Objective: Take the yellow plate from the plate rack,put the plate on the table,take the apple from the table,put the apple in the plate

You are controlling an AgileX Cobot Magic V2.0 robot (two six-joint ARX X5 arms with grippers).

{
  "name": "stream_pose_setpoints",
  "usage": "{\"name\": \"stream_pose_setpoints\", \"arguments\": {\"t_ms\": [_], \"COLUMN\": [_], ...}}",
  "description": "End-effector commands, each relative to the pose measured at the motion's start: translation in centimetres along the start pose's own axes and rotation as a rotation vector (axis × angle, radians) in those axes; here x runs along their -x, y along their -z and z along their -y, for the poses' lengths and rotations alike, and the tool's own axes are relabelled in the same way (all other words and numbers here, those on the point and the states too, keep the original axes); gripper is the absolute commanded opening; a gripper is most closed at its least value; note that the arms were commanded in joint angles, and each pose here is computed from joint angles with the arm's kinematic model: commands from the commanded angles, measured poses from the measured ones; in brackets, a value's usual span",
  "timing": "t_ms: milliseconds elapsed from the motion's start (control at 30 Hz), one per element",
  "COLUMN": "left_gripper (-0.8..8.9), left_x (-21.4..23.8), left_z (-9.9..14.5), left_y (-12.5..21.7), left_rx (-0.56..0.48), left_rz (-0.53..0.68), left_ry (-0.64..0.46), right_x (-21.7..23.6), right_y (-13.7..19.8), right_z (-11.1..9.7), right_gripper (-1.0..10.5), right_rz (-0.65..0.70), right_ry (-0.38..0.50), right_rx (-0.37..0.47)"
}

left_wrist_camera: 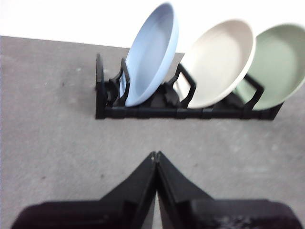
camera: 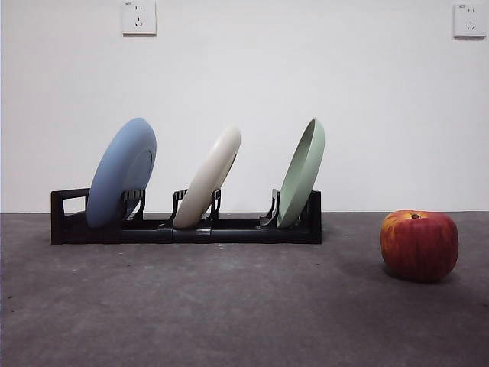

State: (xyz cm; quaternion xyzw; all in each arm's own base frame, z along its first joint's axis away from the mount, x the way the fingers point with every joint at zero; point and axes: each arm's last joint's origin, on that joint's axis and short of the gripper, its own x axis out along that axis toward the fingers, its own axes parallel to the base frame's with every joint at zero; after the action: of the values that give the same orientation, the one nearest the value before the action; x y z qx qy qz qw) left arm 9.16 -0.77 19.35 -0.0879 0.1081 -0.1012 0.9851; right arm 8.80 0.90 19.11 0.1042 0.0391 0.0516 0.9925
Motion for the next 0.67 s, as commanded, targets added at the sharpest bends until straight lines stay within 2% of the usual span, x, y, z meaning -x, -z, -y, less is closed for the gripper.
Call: {"name": "stream_pose_setpoints", "arguments": {"t_ms": [33,233,533,667], "left_gripper": [-0.06,-0.06,-0.06,-0.06], "left_x": [0.4,1.1,1.8,2.1], "left_z": [0.4,1.5,3.0,3.5], "left_y": [-1.5,-5.5,-11.0,-12.8], "left_rx": [0.046,0.043,0.013,-0.009], "left_rz": [0.007,-0.014,-0.166,-0.238], "left_ry": [0.032,0.132,0.306,0.331], "right_x": [0.4,1.2,1.7,1.6], "right_y": [-1.7,-5.8,-12.3,-14.2], "right_z": [-0.5,-1.6,-3.4,-3.8], "right_gripper": [-0.1,-0.1,-0.1,-0.1], "right_rz": [0.024,-0.077,-0.359,-0.477], "right_ry": [-0.039,-0.094,-0.180,-0.187], "right_rx": [-0.071,-0.066,0.092,0.144]}}
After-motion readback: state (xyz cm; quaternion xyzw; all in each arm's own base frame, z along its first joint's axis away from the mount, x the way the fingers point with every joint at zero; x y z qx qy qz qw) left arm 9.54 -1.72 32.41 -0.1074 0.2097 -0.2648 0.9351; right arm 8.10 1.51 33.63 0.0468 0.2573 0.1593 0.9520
